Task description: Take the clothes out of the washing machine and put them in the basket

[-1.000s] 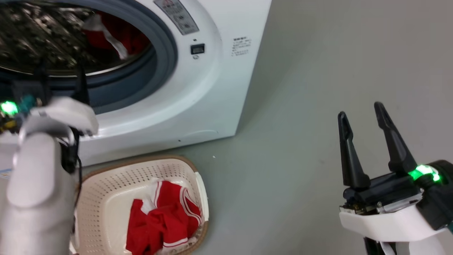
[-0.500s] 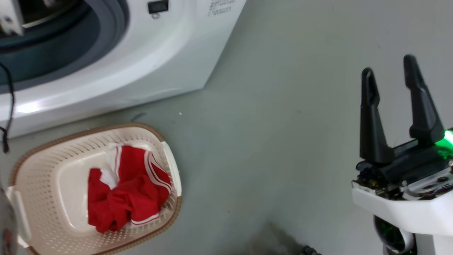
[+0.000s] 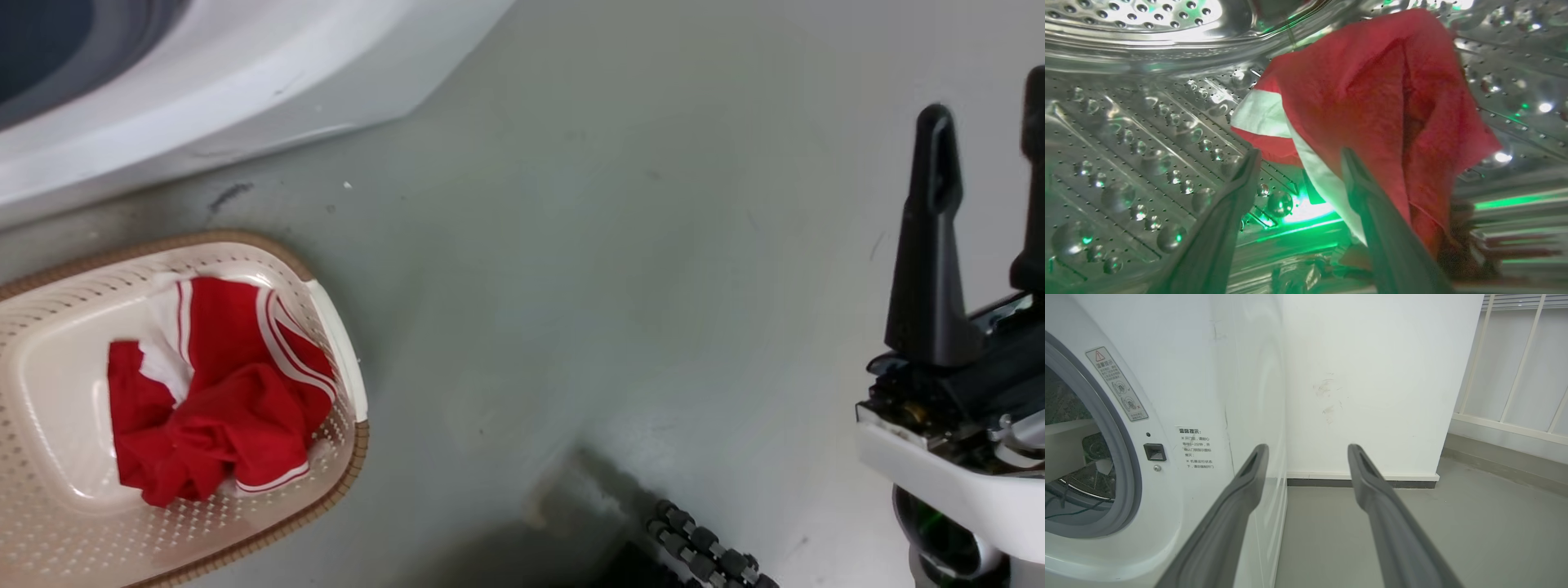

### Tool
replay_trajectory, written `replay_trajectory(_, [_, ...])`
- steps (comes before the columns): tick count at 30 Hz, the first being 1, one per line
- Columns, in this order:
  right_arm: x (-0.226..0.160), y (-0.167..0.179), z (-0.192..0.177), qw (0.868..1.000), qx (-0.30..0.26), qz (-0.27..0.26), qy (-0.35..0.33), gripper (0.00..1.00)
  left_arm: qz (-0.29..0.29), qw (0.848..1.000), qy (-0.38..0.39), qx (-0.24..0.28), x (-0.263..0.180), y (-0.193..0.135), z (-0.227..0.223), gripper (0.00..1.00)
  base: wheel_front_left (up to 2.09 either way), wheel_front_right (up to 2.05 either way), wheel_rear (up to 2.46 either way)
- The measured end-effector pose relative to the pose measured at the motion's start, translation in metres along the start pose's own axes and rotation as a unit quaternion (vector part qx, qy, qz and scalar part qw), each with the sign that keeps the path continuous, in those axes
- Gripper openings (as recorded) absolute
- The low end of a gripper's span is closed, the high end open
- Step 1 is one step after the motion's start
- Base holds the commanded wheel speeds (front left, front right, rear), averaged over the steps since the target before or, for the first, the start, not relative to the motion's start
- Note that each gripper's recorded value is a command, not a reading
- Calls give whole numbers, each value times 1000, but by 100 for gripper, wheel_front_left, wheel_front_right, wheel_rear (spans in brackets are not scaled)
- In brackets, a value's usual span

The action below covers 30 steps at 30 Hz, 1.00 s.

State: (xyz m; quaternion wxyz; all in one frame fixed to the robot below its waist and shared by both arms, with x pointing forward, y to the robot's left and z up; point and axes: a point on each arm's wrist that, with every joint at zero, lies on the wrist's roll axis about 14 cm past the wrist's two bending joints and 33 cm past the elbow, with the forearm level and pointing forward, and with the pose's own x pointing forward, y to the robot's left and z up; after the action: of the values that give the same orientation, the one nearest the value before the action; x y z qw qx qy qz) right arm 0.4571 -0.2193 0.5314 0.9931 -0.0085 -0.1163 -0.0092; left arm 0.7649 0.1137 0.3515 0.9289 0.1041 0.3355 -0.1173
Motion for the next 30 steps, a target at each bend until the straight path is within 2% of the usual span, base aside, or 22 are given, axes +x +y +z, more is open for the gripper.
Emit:
replay_trajectory(5, [6,1,-9,1000,-7,4,3,100,-7,999,45,-27,17,2,-3,100,0,0,0])
replay_trajectory(14, [12,-1,-23,1000,-11,4,12,100,-18,989,134,-57,44,-7,-39,100,0,0,0])
replay_trajectory(18, [13,-2,-27,1000,-12,3,14,100,-17,987,143,-70,51,-8,-51,100,0,0,0])
replay_trajectory(28, [16,-2,-33,1000,-13,3,14,100,-8,987,144,-65,59,-3,-64,100,0,0,0])
replay_trajectory(29, [16,-3,-33,1000,-13,3,15,100,-3,988,142,-58,60,-1,-65,62,0,0,0])
replay_trajectory(30, [16,-3,-34,1000,-14,3,16,100,0,989,139,-54,61,0,-65,0,0,0,0])
